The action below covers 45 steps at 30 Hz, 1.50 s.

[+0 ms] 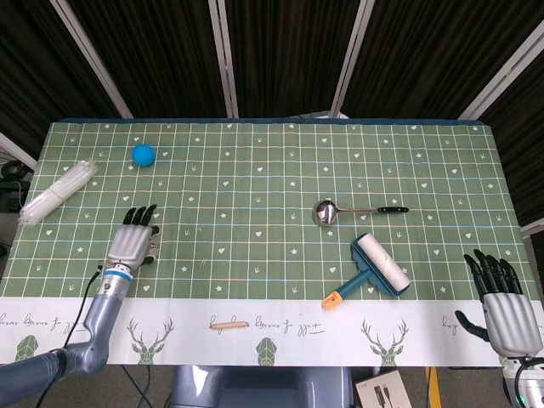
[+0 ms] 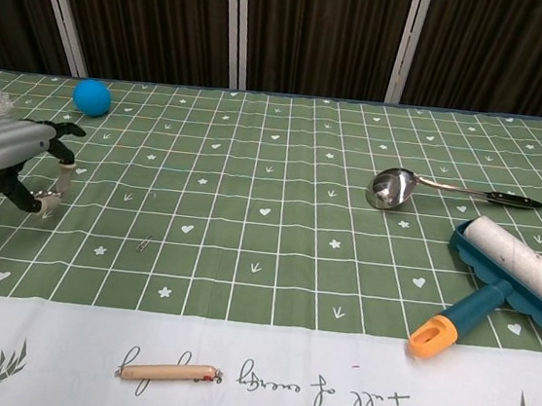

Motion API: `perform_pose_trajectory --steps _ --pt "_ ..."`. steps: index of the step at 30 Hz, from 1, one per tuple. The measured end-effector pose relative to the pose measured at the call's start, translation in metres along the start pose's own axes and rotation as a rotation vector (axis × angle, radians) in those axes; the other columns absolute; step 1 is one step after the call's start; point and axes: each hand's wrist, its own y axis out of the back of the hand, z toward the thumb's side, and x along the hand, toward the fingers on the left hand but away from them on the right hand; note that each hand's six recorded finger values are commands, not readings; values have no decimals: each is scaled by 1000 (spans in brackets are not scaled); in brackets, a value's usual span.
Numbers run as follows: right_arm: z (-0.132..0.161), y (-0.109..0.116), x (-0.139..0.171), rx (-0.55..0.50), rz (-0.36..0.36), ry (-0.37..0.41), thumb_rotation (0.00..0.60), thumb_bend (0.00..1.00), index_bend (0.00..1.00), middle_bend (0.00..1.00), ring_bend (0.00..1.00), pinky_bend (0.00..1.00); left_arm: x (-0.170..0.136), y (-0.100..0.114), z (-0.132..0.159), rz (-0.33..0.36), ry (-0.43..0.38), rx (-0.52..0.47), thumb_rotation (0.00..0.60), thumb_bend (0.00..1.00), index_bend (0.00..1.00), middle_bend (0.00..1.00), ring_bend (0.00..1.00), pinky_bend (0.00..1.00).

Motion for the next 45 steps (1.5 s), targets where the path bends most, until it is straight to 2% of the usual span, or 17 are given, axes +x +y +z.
perform_pose_trajectory --steps 5,9,15,19,21,27,39,45 --pt "0 0 0 -2 0 -2 600 110 0 0 0 45 -7 19 19 43 -43 -170 600 414 581 0 0 0" --pt "0 0 0 -2 1 -1 600 111 0 0 0 45 -15 32 37 54 -80 -407 600 414 582 0 0 0" --pt "0 0 0 -1 1 -1 600 110 0 0 0 45 -25 43 63 20 -126 -790 600 414 581 0 0 0" --pt "0 0 0 -1 0 -2 600 110 0 0 0 45 -29 44 75 -16 -136 -958 600 413 583 0 0 0" --pt "-1 0 0 -1 0 -2 600 110 0 0 0 45 -30 40 79 -37 -140 -999 600 414 584 0 0 0" --pt "0 -1 -1 -3 2 -1 600 110 0 0 0 45 -30 27 79 -69 -130 -1028 600 413 583 0 0 0" --pt "2 -3 -2 2 8 0 600 111 0 0 0 45 -25 -6 64 -117 -90 -983 600 413 584 0 0 0" --pt "1 -2 -1 0 6 0 600 111 0 0 0 45 -22 -9 67 -121 -97 -991 600 414 584 0 0 0"
